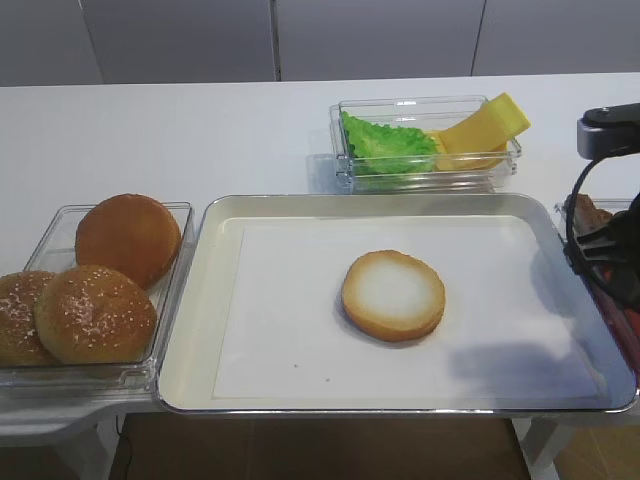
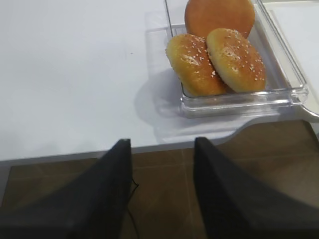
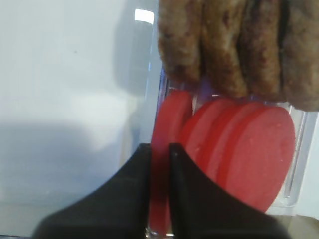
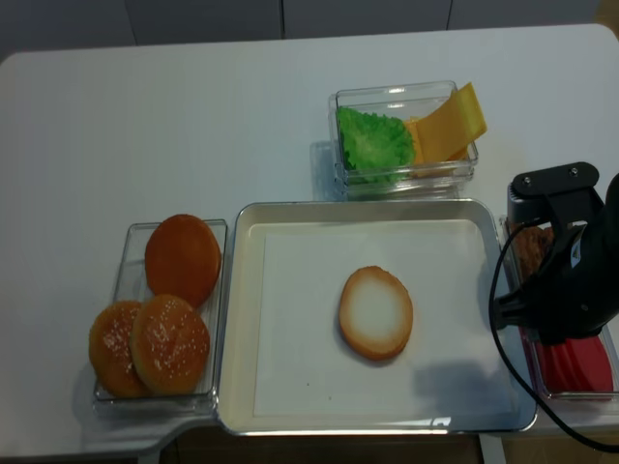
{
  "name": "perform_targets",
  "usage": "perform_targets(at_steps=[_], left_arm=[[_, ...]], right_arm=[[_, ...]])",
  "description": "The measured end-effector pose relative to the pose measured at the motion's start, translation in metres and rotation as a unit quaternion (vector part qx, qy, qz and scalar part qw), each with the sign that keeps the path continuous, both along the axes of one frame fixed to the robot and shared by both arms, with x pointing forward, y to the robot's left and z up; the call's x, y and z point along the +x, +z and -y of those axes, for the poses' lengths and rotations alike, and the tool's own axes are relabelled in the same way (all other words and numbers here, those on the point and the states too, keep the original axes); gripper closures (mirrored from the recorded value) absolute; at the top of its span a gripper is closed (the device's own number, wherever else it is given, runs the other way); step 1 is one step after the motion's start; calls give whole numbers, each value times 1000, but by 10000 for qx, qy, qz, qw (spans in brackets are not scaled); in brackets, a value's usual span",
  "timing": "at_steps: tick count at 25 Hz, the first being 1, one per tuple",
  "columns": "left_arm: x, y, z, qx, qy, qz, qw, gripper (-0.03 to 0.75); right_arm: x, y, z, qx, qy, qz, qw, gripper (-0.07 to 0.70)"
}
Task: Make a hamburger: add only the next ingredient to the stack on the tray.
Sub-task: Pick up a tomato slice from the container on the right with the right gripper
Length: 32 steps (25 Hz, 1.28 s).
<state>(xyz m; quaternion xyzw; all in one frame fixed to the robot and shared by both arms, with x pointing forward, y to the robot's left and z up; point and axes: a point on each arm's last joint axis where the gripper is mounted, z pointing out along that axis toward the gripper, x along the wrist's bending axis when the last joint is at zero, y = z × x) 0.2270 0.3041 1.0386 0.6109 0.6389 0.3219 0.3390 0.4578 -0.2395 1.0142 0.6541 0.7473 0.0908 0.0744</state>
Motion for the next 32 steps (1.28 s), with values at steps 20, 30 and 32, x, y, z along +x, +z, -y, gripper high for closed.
perform_targets(at_steps=[20,30,32], left_arm=[[0,0,0,0,0,0,10000,414],[0,0,0,0,0,0,10000,414],[0,0,0,0,0,0,10000,414]], right_arm=[[-18,46,4,303,-45,715,9970,568],[-23,114,-6,614,268,1460,9870,568],[-24,124,-15,690,469,1592,9837,568]])
